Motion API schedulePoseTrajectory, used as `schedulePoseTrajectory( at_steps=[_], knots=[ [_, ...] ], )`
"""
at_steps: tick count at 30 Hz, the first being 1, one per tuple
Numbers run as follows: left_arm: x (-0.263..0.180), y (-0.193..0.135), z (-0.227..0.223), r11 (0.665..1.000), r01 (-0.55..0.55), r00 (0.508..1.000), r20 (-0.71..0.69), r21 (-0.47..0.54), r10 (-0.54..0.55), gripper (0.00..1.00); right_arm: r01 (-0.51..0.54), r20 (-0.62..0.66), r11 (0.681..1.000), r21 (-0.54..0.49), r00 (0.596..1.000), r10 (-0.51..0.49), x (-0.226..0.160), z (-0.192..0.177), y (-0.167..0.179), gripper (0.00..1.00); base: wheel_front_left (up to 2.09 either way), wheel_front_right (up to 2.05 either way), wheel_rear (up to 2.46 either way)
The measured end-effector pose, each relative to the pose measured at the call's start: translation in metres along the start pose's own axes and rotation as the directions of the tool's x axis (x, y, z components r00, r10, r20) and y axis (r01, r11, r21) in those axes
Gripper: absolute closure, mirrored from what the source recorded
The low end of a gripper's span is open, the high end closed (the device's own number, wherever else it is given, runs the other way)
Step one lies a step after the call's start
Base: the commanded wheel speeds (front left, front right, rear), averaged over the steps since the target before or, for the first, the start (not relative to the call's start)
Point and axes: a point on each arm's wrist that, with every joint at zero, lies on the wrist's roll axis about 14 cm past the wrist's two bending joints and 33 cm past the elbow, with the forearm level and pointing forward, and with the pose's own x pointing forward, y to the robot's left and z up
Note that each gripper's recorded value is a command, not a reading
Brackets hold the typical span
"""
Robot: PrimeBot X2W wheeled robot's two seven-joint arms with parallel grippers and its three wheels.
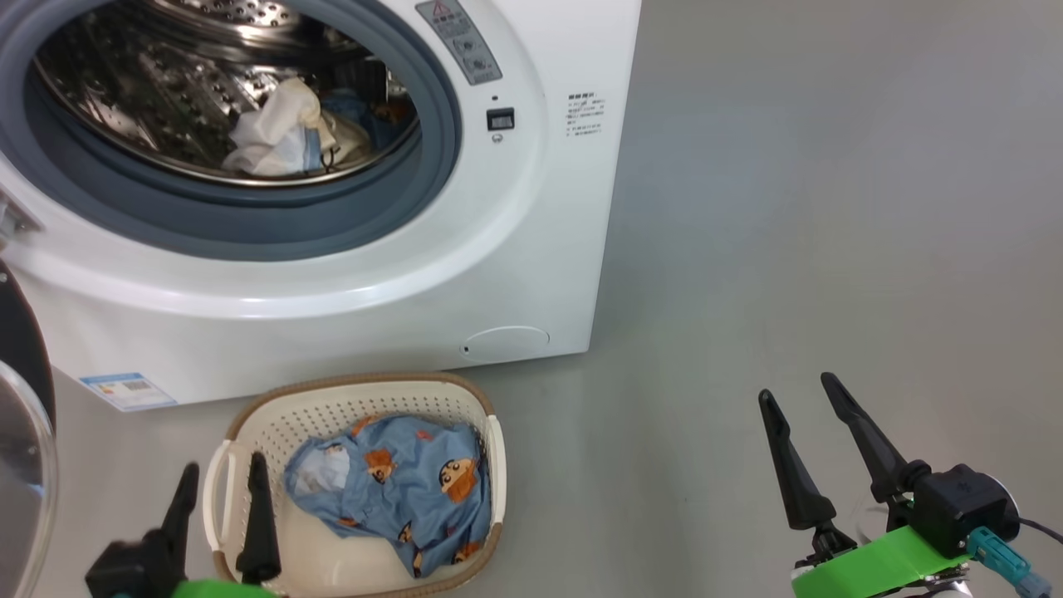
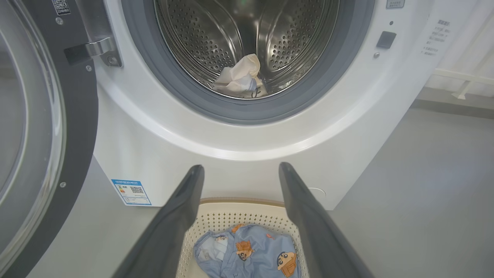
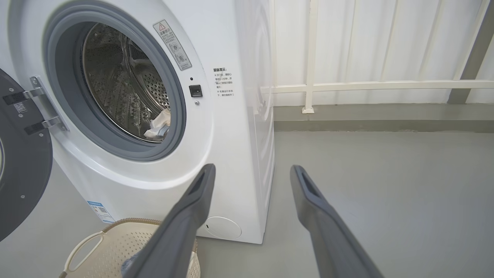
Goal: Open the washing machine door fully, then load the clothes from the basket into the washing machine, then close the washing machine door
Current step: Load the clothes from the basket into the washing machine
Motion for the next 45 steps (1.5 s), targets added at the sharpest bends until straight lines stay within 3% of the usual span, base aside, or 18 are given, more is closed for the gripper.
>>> schedulePoseTrajectory(
  at_steps=[27,45],
  knots=[
    [-0.045,0.018,0.014,0.996,-0.091,0.995,0.044,-0.020,0.092,0.00,-0.054,0.034,0.998,-0.012,0.998,0.055,-0.016,0.016,0.013,0.00,0.00,0.00,0.00],
    [-0.043,0.017,0.017,0.996,-0.087,0.995,0.052,-0.020,0.088,0.00,-0.048,0.032,0.999,-0.002,0.998,0.048,-0.017,0.015,0.012,0.00,0.00,0.00,0.00]
  ],
)
